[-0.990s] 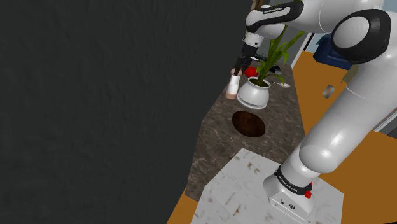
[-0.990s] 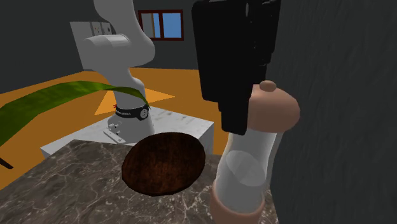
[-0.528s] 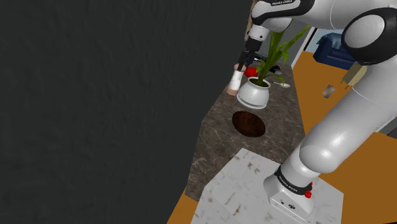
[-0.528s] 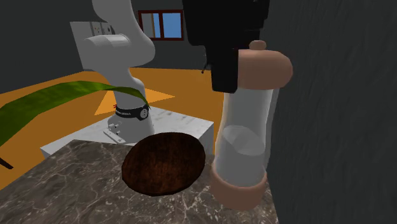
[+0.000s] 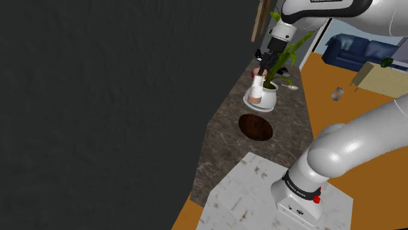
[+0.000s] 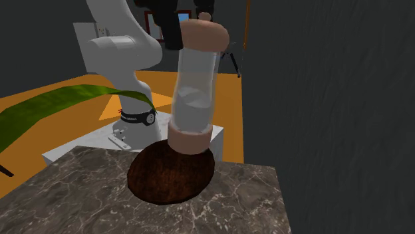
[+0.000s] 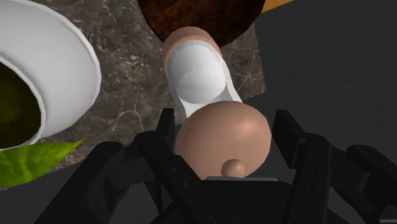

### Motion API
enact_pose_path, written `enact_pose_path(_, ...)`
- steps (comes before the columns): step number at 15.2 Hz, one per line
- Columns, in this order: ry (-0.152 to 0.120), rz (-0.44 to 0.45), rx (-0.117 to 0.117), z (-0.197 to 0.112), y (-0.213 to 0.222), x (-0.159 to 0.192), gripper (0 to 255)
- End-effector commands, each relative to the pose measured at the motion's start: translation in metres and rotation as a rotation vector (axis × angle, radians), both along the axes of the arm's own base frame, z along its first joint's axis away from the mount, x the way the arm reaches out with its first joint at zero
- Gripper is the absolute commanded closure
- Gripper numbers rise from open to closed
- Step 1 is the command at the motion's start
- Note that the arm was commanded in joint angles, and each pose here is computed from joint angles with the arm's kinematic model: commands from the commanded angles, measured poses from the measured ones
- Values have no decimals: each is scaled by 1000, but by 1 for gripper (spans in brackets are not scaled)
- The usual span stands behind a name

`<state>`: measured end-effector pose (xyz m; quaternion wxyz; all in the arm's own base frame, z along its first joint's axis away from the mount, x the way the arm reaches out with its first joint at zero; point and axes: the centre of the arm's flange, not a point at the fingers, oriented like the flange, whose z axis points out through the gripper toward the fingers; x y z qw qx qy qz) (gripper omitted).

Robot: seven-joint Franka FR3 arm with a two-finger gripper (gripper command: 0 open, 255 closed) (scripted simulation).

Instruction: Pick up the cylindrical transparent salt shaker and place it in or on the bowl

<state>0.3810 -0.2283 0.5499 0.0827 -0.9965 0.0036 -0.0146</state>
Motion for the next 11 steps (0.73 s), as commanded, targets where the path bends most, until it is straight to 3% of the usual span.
enact_pose_path(1, 0, 0, -1, 9, 6, -25, 255)
enact_pose_path(8, 0, 0, -1, 36, 36, -104, 255)
enact_pose_path(11, 0, 0, -1, 20, 36, -104, 255)
